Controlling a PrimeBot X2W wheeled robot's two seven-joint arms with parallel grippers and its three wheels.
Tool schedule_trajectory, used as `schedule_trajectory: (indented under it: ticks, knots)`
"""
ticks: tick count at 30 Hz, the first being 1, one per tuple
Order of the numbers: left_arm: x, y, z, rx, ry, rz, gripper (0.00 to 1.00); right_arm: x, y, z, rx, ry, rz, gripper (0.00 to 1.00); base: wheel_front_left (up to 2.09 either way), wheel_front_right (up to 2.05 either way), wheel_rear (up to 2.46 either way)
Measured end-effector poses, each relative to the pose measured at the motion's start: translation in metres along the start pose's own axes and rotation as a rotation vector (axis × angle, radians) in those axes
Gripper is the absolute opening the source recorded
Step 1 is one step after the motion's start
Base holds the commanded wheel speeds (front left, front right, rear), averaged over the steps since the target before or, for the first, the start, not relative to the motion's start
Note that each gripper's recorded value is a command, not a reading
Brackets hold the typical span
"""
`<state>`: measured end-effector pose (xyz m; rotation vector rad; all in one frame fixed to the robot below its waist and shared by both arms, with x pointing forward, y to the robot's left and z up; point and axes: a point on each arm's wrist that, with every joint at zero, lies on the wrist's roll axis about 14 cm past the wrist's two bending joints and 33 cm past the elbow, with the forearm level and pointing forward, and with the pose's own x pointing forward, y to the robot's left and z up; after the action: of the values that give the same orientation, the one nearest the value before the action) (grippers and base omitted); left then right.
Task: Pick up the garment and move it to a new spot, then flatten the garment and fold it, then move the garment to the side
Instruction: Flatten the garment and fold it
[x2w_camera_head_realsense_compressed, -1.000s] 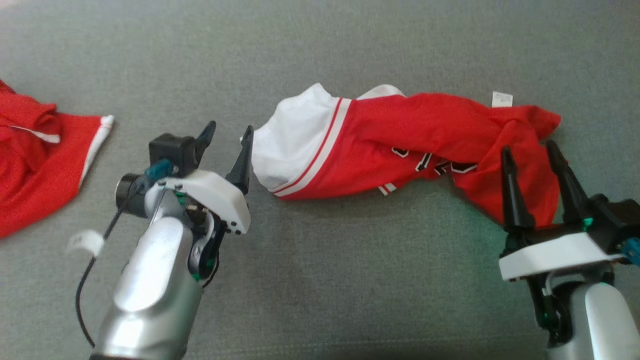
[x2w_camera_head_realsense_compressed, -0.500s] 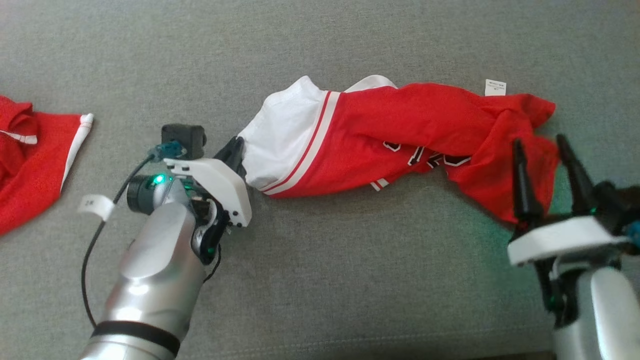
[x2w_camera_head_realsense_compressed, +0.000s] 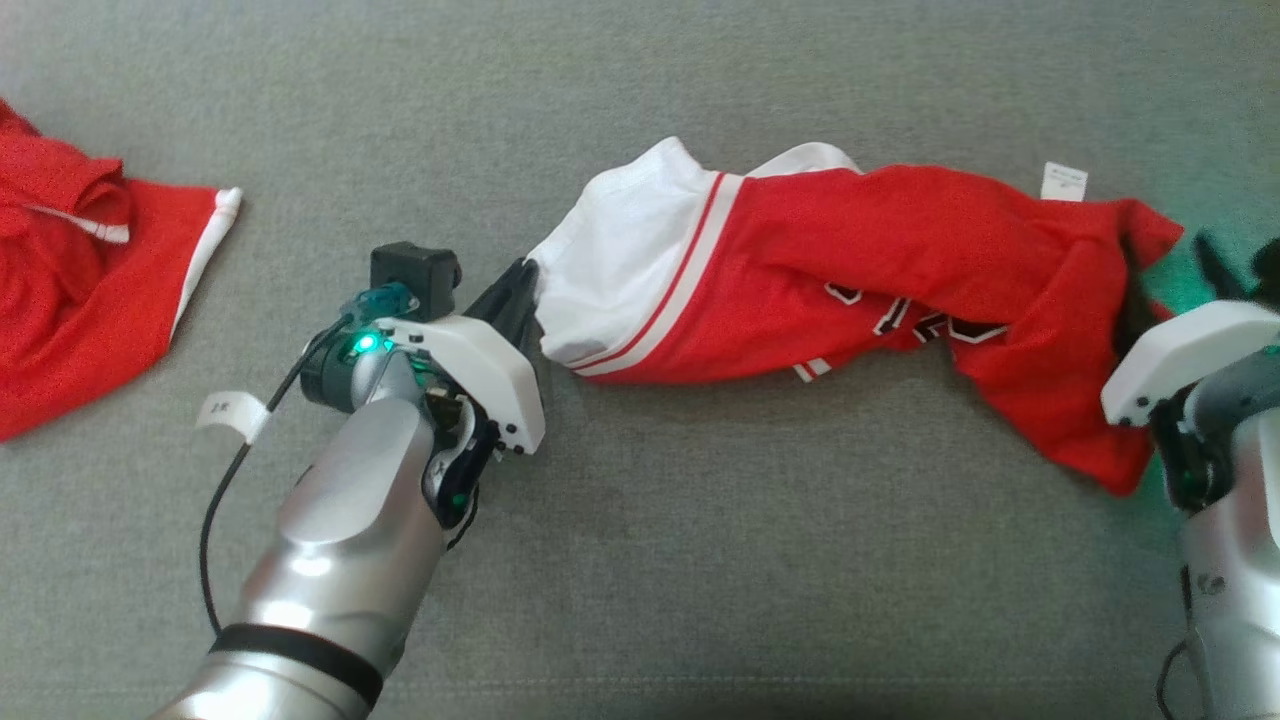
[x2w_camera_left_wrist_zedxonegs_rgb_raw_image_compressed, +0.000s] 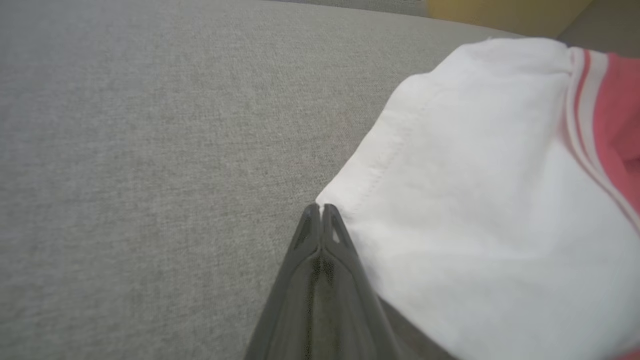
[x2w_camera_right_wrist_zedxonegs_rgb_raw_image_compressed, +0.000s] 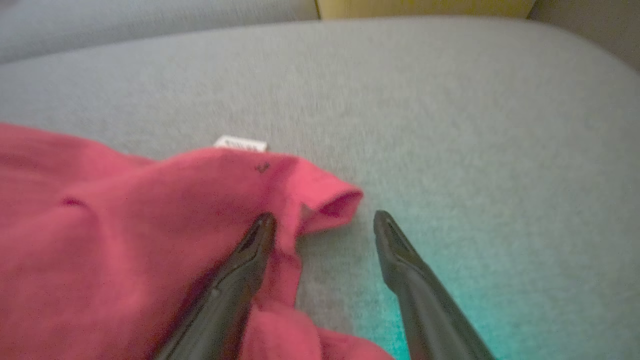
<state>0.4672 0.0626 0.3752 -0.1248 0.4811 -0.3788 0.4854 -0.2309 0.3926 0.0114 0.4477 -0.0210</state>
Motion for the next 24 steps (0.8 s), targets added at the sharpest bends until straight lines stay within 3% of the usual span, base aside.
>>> schedule_trajectory:
  ticks: [3, 7, 8, 9, 10, 14, 17, 24]
  knots:
    - [0.0, 0.0, -0.001, -0.008, -0.01, -0.002, 0.0, 0.007, 0.005, -0.032, 0.011, 0.135, 0.014, 1.0, 0.0, 0.0, 0.0]
    - [0.002, 0.003, 0.001, -0.009, -0.031, 0.006, 0.0, 0.022, 0.007, -0.029, 0.022, 0.164, 0.032, 1.0, 0.0, 0.0, 0.0]
    - [0.002, 0.004, 0.001, -0.006, -0.036, 0.01, 0.0, 0.023, 0.009, -0.028, 0.028, 0.167, 0.037, 0.73, 0.0, 0.0, 0.0]
    - [0.002, 0.004, 0.001, -0.003, -0.042, 0.01, 0.0, 0.023, 0.01, -0.029, 0.037, 0.171, 0.041, 0.08, 0.0, 0.0, 0.0]
    - [0.001, 0.004, 0.001, -0.002, -0.045, 0.013, 0.0, 0.023, 0.01, -0.031, 0.043, 0.175, 0.045, 0.0, 0.0, 0.0, 0.0]
    - [0.001, 0.007, 0.012, 0.003, -0.098, 0.033, 0.0, 0.021, 0.014, -0.023, 0.037, 0.133, 0.063, 0.0, 0.0, 0.0, 0.0]
    - [-0.002, 0.016, 0.037, 0.019, -0.182, 0.064, 0.0, 0.017, 0.013, 0.005, 0.026, 0.007, 0.071, 0.0, 0.0, 0.0, 0.0]
    - [-0.042, 0.026, 0.147, 0.053, -0.539, 0.123, 0.0, -0.016, 0.037, 0.095, -0.036, -0.303, 0.161, 0.0, 0.0, 0.0, 0.0]
